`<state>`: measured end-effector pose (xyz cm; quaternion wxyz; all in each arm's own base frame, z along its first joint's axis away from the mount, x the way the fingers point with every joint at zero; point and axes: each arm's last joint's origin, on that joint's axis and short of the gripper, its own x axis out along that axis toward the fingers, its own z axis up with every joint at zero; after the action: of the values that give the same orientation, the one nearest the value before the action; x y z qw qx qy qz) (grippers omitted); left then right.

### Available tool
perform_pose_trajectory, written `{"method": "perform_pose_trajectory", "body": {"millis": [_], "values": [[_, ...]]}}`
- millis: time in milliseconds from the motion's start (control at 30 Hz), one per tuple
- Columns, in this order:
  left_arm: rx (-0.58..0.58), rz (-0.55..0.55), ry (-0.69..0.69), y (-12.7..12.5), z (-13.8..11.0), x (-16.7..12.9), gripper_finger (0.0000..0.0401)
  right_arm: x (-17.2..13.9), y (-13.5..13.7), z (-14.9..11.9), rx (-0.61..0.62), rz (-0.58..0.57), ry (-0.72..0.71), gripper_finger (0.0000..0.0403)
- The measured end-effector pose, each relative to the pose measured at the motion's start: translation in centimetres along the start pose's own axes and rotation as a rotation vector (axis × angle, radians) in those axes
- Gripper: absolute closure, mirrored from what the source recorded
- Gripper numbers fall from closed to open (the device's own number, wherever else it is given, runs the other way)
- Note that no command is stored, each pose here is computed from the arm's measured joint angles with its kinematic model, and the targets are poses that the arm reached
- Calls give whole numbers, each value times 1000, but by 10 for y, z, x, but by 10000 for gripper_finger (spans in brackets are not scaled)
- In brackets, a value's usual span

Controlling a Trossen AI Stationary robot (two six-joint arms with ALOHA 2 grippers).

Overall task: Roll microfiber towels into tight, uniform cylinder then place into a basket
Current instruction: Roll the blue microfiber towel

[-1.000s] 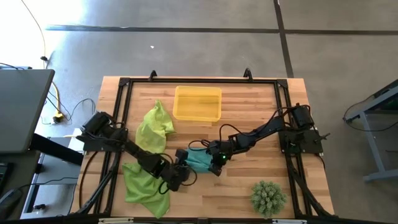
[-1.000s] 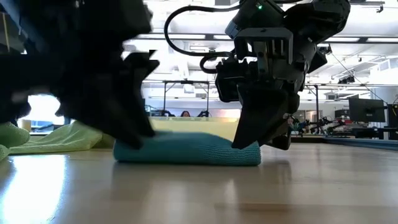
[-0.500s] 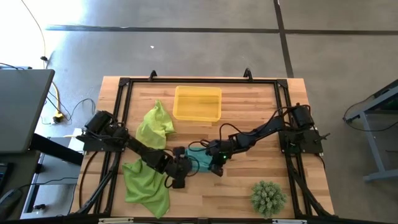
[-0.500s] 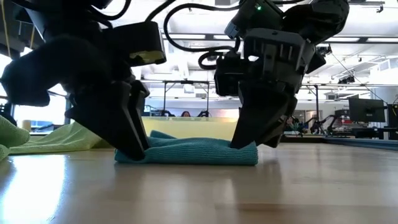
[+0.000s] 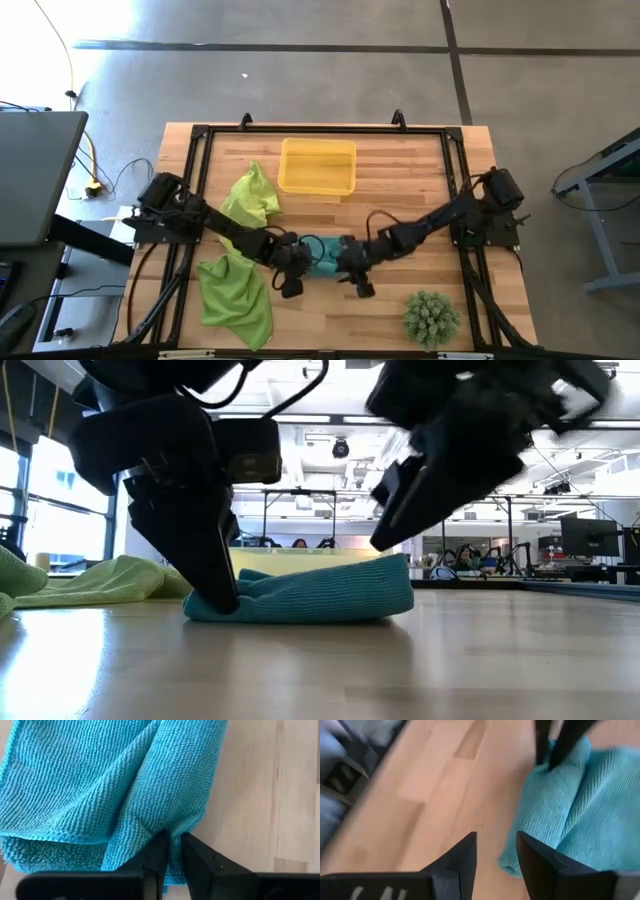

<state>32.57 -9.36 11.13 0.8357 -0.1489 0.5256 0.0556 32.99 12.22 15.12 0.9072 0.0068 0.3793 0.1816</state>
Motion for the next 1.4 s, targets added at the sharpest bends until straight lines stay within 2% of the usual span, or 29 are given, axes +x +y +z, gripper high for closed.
{"method": "perform_pose_trajectory", "body": {"millis": [133,233,333,467,667,767,1033,1267,1400], "values": [[-23,-49,1,5,5,1,364,5,25,-7,-253,-148,11,274],[-32,-56,-6,7,7,1,366,5,37,-8,-324,-259,-3,273],[-34,-75,-9,7,8,2,366,6,41,-9,-320,-284,-7,263],[-39,-94,-6,6,9,2,366,12,40,-12,-267,-269,-4,231],[-63,-91,-6,8,10,2,366,22,42,-19,-336,-263,13,198],[-57,-91,-7,8,10,2,366,26,44,-23,-376,-258,29,201],[-55,-88,-10,8,10,2,366,28,51,-25,-387,-245,18,228],[-60,-97,-8,8,10,2,366,39,39,-34,-361,-277,69,233],[-60,-150,6,6,11,3,366,41,35,-35,-309,-308,75,233]]}}
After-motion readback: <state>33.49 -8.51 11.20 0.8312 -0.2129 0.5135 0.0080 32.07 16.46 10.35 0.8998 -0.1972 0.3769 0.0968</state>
